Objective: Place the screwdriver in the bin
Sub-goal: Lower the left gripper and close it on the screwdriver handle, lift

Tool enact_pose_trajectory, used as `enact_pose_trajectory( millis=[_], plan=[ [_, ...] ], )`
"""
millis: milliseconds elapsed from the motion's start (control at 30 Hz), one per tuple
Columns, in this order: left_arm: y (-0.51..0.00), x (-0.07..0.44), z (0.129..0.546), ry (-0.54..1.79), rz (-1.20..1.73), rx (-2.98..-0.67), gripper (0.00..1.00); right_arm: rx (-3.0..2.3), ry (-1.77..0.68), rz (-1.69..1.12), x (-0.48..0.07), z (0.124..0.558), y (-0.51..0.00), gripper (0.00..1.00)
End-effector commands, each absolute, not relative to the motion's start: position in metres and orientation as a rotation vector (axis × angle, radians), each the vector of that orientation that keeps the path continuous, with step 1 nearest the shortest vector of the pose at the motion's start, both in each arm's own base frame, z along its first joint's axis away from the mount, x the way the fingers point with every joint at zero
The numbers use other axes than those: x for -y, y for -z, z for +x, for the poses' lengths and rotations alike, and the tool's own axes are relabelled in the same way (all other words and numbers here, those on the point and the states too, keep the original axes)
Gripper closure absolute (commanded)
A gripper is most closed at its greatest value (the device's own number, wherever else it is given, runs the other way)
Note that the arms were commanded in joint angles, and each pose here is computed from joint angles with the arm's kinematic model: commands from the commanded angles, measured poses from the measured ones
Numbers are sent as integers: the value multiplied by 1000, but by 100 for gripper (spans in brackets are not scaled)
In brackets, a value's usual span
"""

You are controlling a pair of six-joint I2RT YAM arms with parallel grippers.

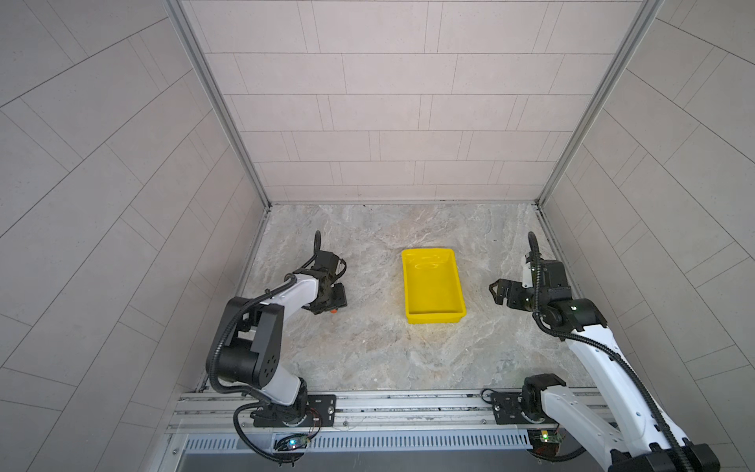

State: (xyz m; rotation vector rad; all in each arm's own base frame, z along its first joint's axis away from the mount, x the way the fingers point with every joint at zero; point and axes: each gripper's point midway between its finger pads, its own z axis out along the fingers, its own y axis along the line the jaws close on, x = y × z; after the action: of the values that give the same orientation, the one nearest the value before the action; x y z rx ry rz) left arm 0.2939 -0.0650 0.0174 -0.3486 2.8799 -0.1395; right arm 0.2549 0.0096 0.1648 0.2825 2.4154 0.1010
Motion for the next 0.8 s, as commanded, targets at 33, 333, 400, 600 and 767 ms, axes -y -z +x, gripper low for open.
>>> enact_pose_trajectory(
  millis=[33, 333, 400, 600, 767],
  plan=[
    [-23, 72, 310, 164, -328, -2853, 49, -2430, -40, 315, 1, 242, -160, 0],
    [-23, 67, 315, 105, -297, -2862, 65, -2413, -38, 361, 4, 235, -157, 0],
    [-20, 68, 316, 104, -290, -2873, 64, -2404, -46, 368, 4, 233, -159, 0],
    [-12, 70, 320, 100, -282, -2904, 60, -2368, -38, 378, 7, 227, -165, 0],
    [-11, 70, 321, 98, -282, -2909, 73, -2361, -56, 381, 5, 226, -166, 0]
  ],
)
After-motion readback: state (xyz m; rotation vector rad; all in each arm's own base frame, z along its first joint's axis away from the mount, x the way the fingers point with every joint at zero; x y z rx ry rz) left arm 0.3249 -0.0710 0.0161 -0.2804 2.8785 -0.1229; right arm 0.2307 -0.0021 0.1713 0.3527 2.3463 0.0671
